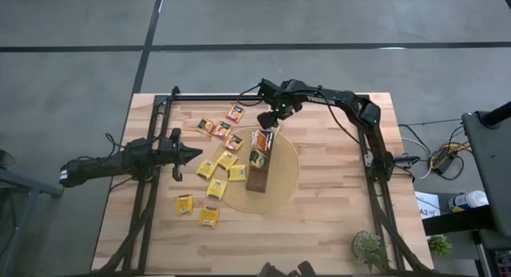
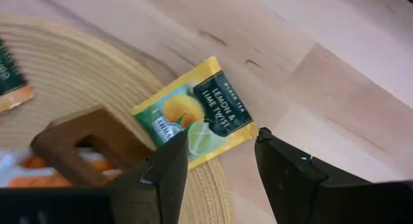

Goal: Pick & Place Tea
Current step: Put the yellow tea bag into the middle section of the wooden organizer

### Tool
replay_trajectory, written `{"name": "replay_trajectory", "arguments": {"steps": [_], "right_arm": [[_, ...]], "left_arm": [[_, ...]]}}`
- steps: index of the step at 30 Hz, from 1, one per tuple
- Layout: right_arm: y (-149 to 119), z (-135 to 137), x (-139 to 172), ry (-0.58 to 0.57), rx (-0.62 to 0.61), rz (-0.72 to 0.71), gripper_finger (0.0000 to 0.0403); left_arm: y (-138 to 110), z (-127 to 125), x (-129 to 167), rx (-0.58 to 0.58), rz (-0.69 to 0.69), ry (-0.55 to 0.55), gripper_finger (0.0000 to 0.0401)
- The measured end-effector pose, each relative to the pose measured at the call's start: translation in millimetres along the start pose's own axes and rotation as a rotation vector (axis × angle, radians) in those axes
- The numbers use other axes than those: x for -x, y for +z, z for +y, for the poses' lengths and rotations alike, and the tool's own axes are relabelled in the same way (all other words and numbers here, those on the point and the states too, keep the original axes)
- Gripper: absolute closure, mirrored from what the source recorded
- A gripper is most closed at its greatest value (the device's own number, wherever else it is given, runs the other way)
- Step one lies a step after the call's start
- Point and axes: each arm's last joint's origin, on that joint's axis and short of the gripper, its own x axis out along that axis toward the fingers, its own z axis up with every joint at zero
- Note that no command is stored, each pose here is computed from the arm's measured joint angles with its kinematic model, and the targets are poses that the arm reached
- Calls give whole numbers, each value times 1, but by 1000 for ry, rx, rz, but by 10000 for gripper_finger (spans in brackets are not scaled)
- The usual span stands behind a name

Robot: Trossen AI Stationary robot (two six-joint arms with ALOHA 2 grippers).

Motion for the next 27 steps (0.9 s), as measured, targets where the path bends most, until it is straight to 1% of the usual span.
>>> {"name": "replay_trajectory", "arguments": {"steps": [5,9,13,19,27], "right_arm": [[-3,-7,-8,-33,-110,30,227],[-8,-13,-16,-56,-141,63,227],[-11,-15,-25,-53,-181,57,227],[-9,-13,-35,24,-201,8,227],[-11,-14,-38,27,-224,14,227]], "left_arm": [[0,0,0,0,0,0,401],[0,0,0,0,0,0,401],[0,0,0,0,0,0,401],[0,0,0,0,0,0,401],[0,0,0,0,0,0,401]]}}
